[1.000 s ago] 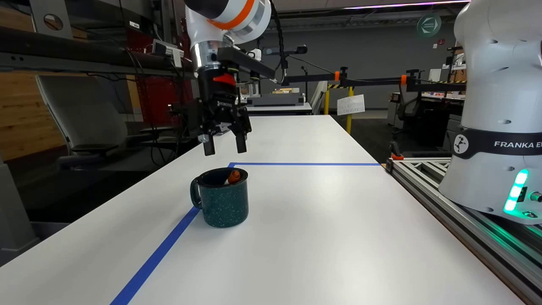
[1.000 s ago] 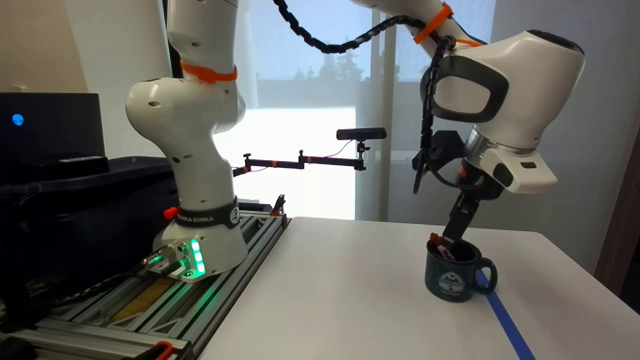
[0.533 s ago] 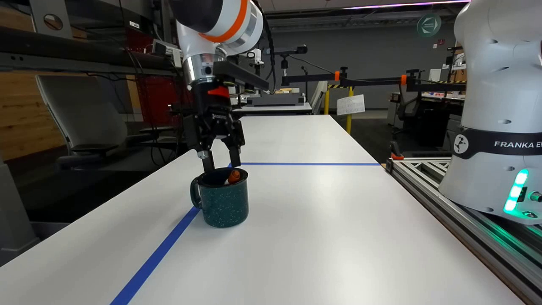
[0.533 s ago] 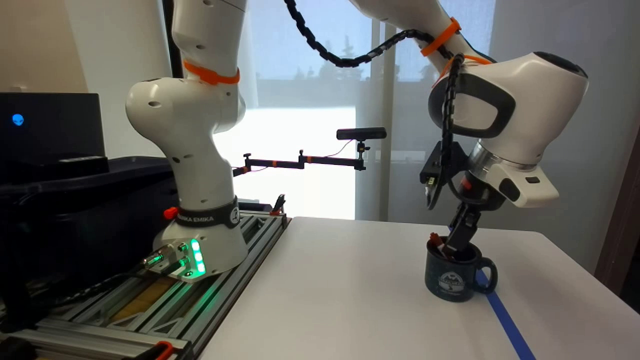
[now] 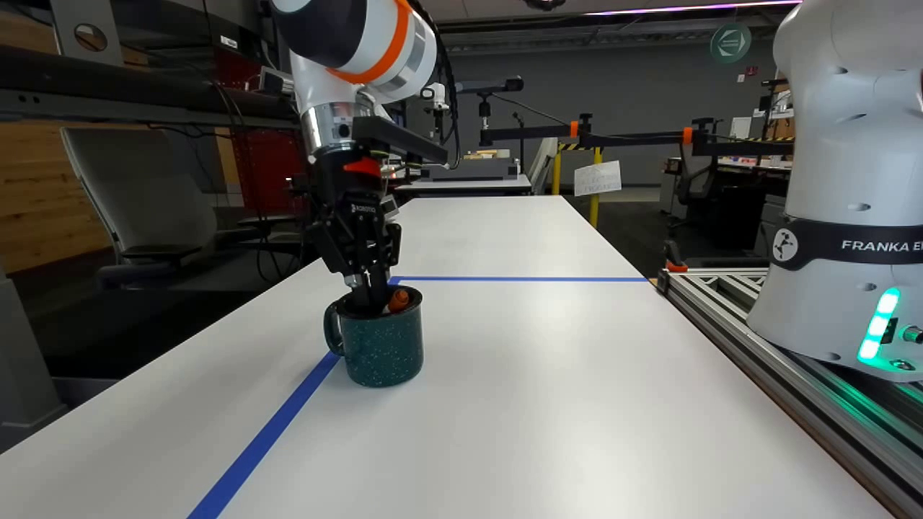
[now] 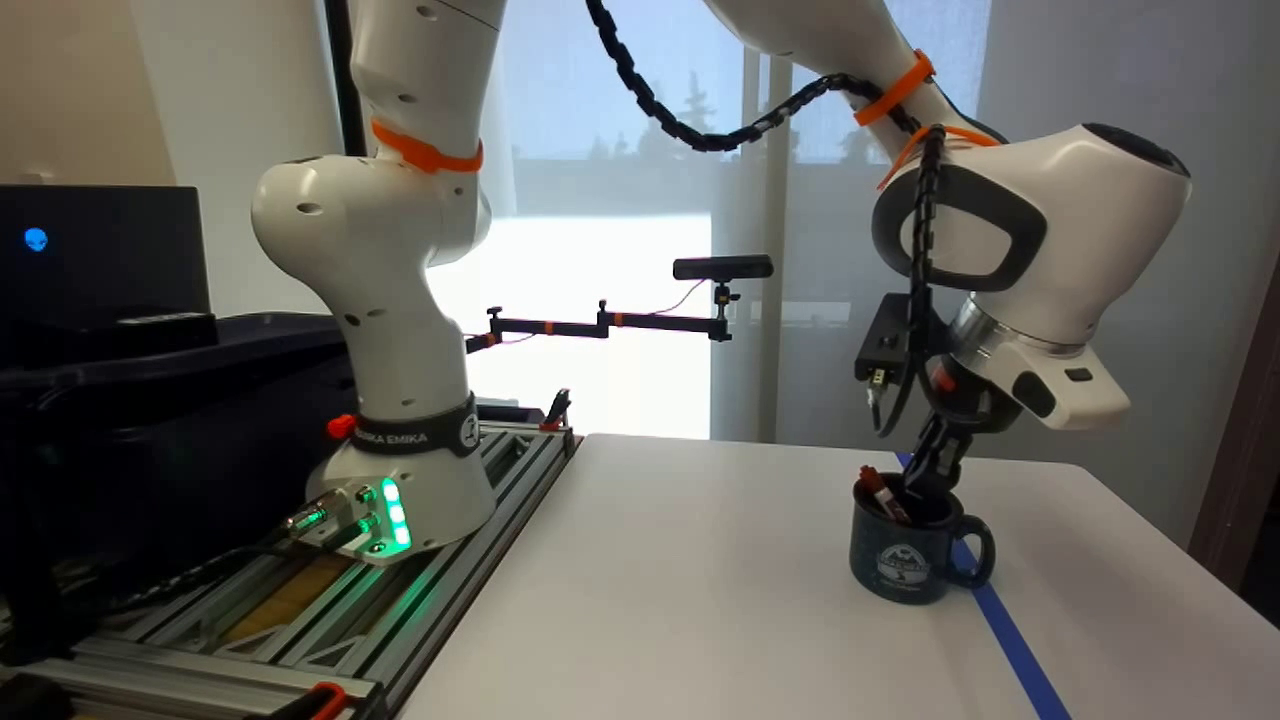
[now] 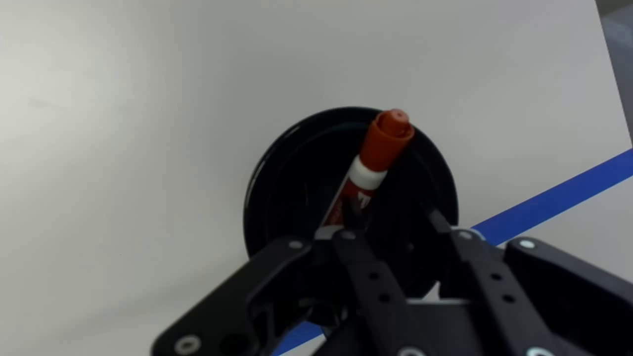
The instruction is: Move the sharpie to the table
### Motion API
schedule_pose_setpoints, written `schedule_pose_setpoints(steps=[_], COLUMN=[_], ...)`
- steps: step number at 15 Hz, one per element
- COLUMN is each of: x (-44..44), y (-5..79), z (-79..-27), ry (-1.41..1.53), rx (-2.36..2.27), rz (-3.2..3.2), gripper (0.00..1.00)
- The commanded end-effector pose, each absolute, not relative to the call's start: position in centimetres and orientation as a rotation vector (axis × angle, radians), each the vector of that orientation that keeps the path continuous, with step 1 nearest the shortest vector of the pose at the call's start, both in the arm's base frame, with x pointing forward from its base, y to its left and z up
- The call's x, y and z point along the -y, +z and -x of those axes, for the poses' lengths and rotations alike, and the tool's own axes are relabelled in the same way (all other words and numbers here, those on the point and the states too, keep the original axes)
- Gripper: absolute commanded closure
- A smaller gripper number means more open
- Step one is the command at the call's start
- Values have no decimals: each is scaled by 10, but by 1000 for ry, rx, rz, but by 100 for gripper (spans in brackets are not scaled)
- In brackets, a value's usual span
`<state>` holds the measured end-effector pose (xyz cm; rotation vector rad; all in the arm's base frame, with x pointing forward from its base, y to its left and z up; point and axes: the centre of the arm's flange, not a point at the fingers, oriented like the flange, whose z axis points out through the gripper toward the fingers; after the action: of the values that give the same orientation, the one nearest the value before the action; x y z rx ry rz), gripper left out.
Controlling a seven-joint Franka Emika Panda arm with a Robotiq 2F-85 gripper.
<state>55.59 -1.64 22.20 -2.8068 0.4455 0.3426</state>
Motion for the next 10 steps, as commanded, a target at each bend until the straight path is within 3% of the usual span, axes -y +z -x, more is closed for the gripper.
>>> schedule_pose_setpoints(steps=[1,4,6,9,10], x=[18,17,16,16,16], y=[215,207,202,195,192], z=[-561,-560,-560,-560,-561], ry=[359,380,389,407,411], rx=[-422,-422,-421,-423,-426], rz=[2816,2816,2813,2810,2809], gripper=[67,62,64,75,87])
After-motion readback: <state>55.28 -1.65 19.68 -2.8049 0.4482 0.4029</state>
